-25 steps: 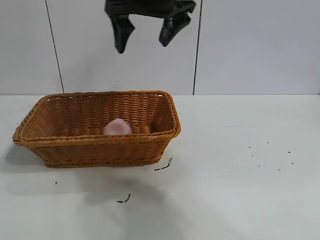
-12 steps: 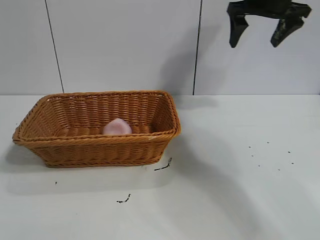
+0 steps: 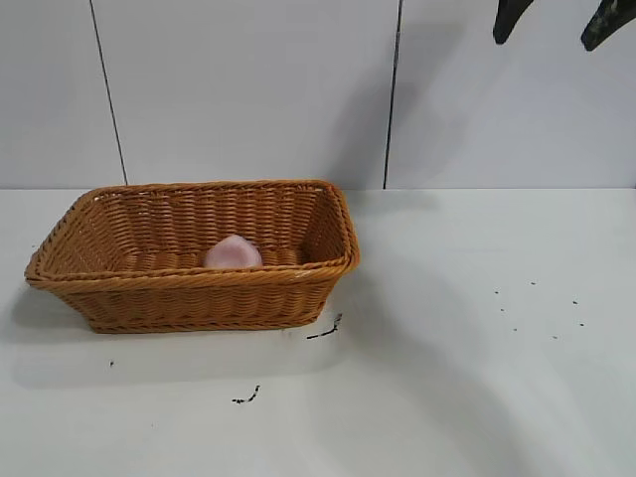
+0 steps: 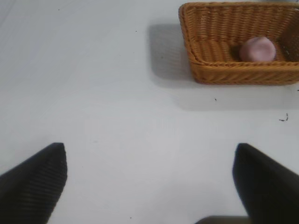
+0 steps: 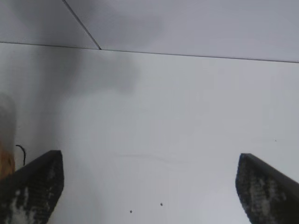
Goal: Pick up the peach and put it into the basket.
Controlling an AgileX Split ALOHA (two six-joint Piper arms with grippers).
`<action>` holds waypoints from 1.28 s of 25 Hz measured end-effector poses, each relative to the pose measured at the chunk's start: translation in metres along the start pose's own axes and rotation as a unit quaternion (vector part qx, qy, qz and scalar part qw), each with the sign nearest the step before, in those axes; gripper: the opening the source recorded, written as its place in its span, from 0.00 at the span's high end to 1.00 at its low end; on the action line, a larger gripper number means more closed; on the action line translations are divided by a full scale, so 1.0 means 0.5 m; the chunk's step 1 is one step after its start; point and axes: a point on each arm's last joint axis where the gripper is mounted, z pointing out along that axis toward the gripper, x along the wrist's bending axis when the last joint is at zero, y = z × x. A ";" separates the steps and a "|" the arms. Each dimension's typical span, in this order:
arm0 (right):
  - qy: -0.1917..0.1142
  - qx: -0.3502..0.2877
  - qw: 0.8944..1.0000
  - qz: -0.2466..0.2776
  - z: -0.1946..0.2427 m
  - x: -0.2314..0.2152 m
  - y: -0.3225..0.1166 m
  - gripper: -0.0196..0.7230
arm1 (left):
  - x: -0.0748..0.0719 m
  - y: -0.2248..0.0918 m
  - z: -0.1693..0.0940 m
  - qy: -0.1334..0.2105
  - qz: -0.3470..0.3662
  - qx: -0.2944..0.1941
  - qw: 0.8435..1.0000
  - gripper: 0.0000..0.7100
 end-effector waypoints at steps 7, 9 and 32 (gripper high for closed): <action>0.002 0.052 0.999 0.004 -0.145 0.016 -0.177 0.04 | 0.000 0.000 0.000 0.000 0.000 0.000 1.000 0.02; 0.002 0.064 0.998 0.005 -0.190 0.022 -0.257 0.04 | 0.000 0.000 0.000 0.000 0.000 0.000 1.000 0.02; -0.014 -0.254 0.967 -0.008 -0.349 0.052 -0.835 0.04 | 0.000 0.000 0.000 0.000 0.000 0.000 1.000 0.02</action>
